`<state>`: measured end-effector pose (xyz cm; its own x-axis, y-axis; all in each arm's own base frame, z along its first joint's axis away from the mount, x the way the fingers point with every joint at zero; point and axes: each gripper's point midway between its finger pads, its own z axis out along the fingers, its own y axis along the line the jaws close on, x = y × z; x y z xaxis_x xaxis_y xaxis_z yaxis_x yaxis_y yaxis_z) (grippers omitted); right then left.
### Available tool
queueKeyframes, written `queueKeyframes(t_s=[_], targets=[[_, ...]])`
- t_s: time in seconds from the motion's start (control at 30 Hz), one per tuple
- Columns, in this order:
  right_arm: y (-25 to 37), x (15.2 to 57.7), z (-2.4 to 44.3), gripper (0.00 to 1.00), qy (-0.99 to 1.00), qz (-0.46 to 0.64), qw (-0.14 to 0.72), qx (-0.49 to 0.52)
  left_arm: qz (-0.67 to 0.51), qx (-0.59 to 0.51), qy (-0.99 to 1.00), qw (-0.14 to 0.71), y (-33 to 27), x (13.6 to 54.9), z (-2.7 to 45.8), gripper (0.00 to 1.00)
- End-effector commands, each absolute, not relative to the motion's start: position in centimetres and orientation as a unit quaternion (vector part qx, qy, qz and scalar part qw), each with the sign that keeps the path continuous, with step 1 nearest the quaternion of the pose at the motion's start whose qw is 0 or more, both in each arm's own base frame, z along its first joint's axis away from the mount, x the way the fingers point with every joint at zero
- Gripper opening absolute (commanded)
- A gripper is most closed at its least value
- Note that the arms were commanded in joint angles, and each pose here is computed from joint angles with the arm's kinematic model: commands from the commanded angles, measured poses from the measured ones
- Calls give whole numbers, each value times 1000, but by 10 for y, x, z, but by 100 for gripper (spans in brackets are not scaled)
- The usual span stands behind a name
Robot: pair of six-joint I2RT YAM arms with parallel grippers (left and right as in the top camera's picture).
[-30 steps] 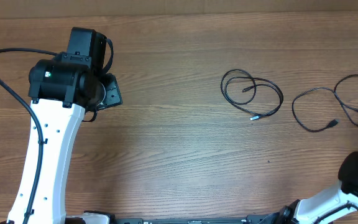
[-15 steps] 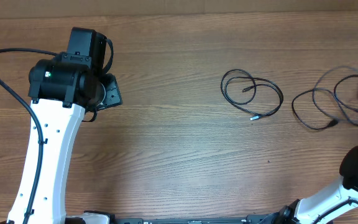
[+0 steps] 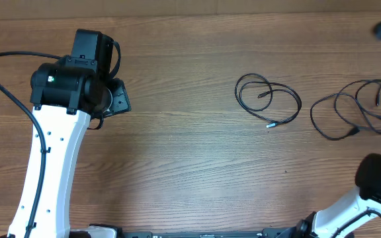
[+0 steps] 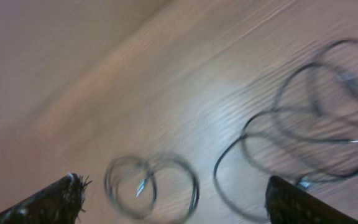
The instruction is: Untangle cables
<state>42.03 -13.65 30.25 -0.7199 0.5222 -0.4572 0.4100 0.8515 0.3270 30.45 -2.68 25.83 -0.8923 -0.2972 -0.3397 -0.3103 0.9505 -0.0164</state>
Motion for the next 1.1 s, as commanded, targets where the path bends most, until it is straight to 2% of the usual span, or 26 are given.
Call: queueKeyframes(t_s=[0.0,0.13,0.47,0.63,0.8,0.97,1.07], targets=[[-77,425,289,92,952,130,239,137,18,-152,974,166,-27,305,255,65],[-28,428,272,93,967,137,200,80,18,-152,974,166,-27,304,255,65],[77,442,192,92,989,115,89,-25,20,-150,975,162,-26,302,255,66],[101,443,158,92,993,105,45,17,20,-150,975,161,-26,302,255,66],[110,446,132,88,992,97,15,79,20,-150,975,162,-26,302,255,66],[96,452,115,85,988,5,33,152,20,-150,975,162,-26,302,255,66],[99,446,115,86,987,-25,34,156,21,-150,975,160,-26,302,255,66]])
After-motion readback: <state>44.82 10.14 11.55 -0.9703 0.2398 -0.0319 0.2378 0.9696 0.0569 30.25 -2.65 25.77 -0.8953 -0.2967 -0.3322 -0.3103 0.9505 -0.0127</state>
